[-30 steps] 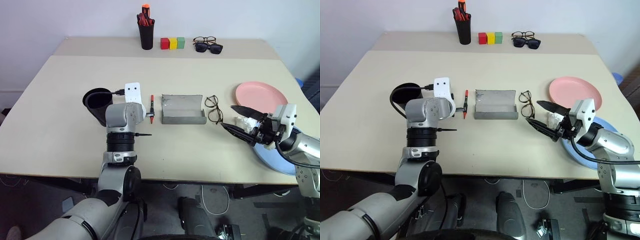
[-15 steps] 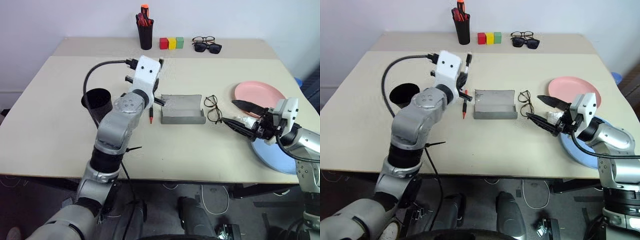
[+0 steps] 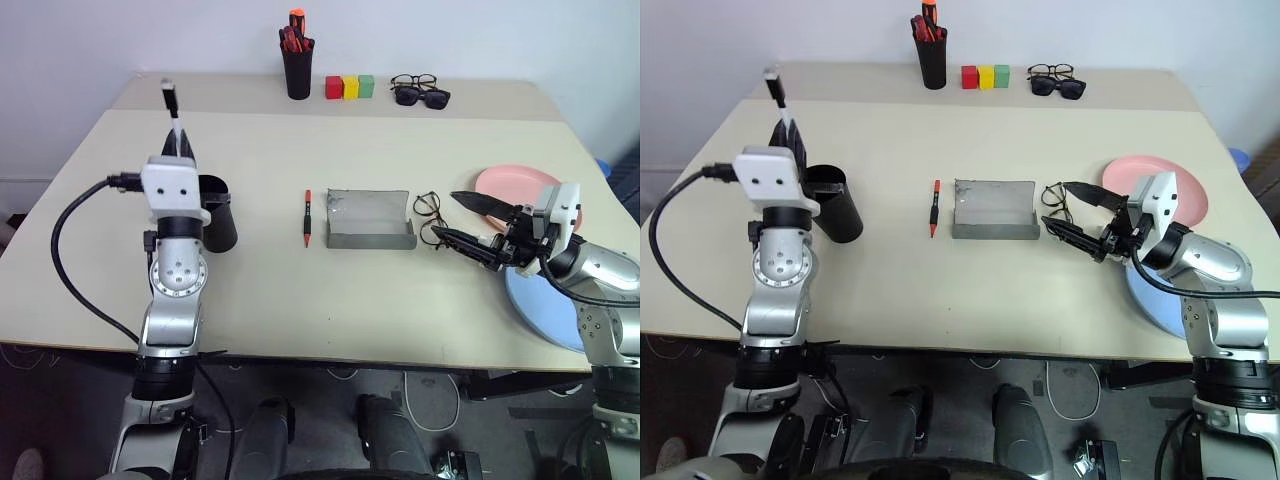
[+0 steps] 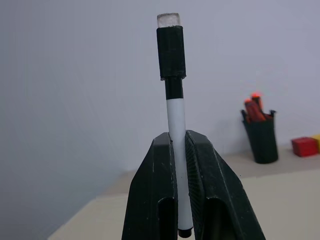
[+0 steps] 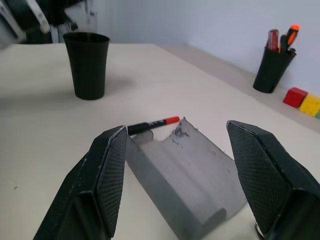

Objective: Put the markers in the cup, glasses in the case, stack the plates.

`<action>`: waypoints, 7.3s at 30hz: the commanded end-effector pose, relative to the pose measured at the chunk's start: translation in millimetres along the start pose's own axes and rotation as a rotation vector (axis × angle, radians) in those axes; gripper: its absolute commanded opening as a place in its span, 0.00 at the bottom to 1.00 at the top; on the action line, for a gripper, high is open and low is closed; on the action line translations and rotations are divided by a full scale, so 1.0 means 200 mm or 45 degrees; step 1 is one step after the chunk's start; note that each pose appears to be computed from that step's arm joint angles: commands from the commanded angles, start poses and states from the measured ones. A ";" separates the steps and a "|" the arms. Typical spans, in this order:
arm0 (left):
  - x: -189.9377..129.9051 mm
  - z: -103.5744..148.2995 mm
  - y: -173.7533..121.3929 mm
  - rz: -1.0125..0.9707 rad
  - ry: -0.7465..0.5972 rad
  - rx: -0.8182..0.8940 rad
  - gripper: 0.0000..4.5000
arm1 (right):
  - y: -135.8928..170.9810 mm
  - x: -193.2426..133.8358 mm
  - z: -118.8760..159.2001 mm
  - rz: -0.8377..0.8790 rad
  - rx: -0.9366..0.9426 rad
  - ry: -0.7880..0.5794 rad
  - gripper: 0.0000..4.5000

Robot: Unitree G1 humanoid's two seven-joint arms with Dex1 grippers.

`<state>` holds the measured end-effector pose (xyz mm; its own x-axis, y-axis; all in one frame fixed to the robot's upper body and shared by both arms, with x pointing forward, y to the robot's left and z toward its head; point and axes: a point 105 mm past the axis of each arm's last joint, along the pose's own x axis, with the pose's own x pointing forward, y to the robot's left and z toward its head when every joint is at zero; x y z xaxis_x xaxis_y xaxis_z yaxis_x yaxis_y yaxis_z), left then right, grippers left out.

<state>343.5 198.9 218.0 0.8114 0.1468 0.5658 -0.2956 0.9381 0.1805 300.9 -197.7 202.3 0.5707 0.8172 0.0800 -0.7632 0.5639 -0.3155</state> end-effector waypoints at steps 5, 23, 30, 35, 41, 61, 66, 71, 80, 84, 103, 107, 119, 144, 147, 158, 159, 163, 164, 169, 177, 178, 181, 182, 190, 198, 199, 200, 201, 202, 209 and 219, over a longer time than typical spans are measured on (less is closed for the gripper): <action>-0.06 -0.06 -0.03 0.055 0.018 -0.049 0.01 | 0.05 0.05 0.08 0.090 -0.005 -0.110 0.72; -0.13 -0.05 -0.01 0.019 0.083 -0.088 0.01 | 0.06 0.08 0.09 0.141 -0.009 -0.143 0.72; -0.15 -0.08 0.00 0.022 0.114 -0.067 0.01 | 0.09 0.09 0.10 0.201 -0.009 -0.168 0.72; -0.15 -0.09 -0.01 0.023 0.120 -0.064 0.01 | 0.12 0.08 0.10 0.237 -0.009 -0.178 0.72; -0.15 -0.09 -0.01 0.026 0.120 -0.066 0.01 | 0.12 0.08 0.09 0.250 -0.012 -0.182 0.72; -0.08 0.11 -0.32 -0.446 0.206 -0.116 0.70 | 0.06 0.04 0.07 0.171 -0.024 -0.152 0.72; 0.01 0.02 -0.44 -0.467 0.646 -0.162 0.70 | 0.05 0.02 0.07 0.137 -0.035 -0.135 0.72; 0.06 -0.03 -0.58 -0.454 1.019 -0.216 0.70 | 0.05 0.01 0.08 0.107 -0.036 -0.129 0.72; 0.03 -0.16 -0.73 -0.431 1.375 -0.182 0.70 | 0.05 -0.02 0.08 0.061 -0.042 -0.119 0.72; 0.03 -0.20 -0.76 -0.430 1.442 -0.168 0.70 | 0.05 -0.02 0.08 0.050 -0.044 -0.117 0.72; 0.00 -0.29 -0.95 -0.408 1.596 -0.213 0.01 | 0.06 -0.06 0.08 0.006 -0.046 -0.100 0.72; 0.02 -0.30 -0.92 -0.389 1.579 -0.184 0.01 | 0.06 -0.06 0.08 0.000 -0.043 -0.097 0.72; 0.25 0.32 -0.65 -0.409 0.211 -0.118 0.01 | 0.01 -0.01 0.08 -0.012 -0.026 -0.137 0.72; 0.03 0.11 -0.05 0.011 -0.137 0.085 0.01 | -0.01 0.05 0.05 0.056 -0.006 -0.173 0.72; 0.02 0.08 -0.05 0.016 -0.113 0.074 0.01 | -0.01 0.05 0.05 0.049 -0.009 -0.170 0.72; -0.04 0.03 -0.04 -0.006 -0.076 0.090 0.01 | -0.01 0.03 0.06 0.043 -0.016 -0.170 0.72; -0.05 0.03 -0.05 -0.020 -0.079 0.095 0.10 | -0.01 0.03 0.06 0.043 -0.016 -0.169 0.72; -0.09 0.04 -0.05 -0.053 -0.085 0.064 0.50 | -0.01 0.03 0.06 0.043 -0.014 -0.166 0.72; -0.09 0.04 -0.06 -0.066 -0.093 0.049 0.61 | -0.02 0.03 0.06 0.043 -0.014 -0.164 0.72; -0.07 0.12 -0.15 -0.165 -0.071 -0.039 0.61 | -0.02 0.02 0.05 0.033 -0.009 -0.152 0.72; -0.10 0.27 -0.65 -1.230 0.234 -0.301 0.61 | 0.02 -0.09 -0.03 -0.030 0.059 0.012 0.72; -0.14 0.28 -0.69 -1.376 0.277 -0.329 0.61 | 0.04 -0.12 -0.05 -0.038 0.073 0.048 0.72; -0.25 0.25 -0.79 -1.748 0.400 -0.268 0.61 | 0.08 -0.20 -0.09 -0.063 0.132 0.131 0.72; -0.28 0.22 -0.81 -1.837 0.438 -0.242 0.61 | 0.10 -0.23 -0.10 -0.080 0.156 0.143 0.72; -0.16 -0.02 -0.92 -2.143 0.492 0.139 0.61 | 0.16 -0.38 -0.09 -0.301 0.137 0.165 0.72; -0.11 -0.08 -1.01 -2.294 0.536 0.263 0.61 | 0.23 -0.39 -0.05 -0.396 0.120 0.148 0.72; -0.12 -0.08 -1.02 -2.315 0.541 0.261 0.61 | 0.24 -0.39 -0.05 -0.400 0.120 0.149 0.72; -0.13 -0.09 -1.03 -2.336 0.550 0.263 0.61 | 0.25 -0.39 -0.04 -0.406 0.119 0.149 0.72; -0.13 -0.09 -1.03 -2.354 0.565 0.268 0.61 | 0.25 -0.39 -0.04 -0.411 0.118 0.149 0.72; -0.14 -0.10 -1.04 -2.372 0.584 0.278 0.61 | 0.25 -0.40 -0.04 -0.415 0.117 0.149 0.72; -0.18 -0.15 -1.09 -2.408 0.625 0.410 0.49 | 0.26 -0.42 -0.03 -0.442 0.114 0.158 0.72; -0.26 -0.10 -1.10 -2.570 0.709 0.324 0.01 | 0.23 -0.41 -0.01 -0.447 0.096 0.165 0.72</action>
<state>381.4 -5.8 124.4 0.0736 -0.6580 -0.7494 0.9683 -0.1328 0.2118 220.1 -240.6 164.1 0.8385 0.5447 0.0161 -0.5344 0.8277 -0.1709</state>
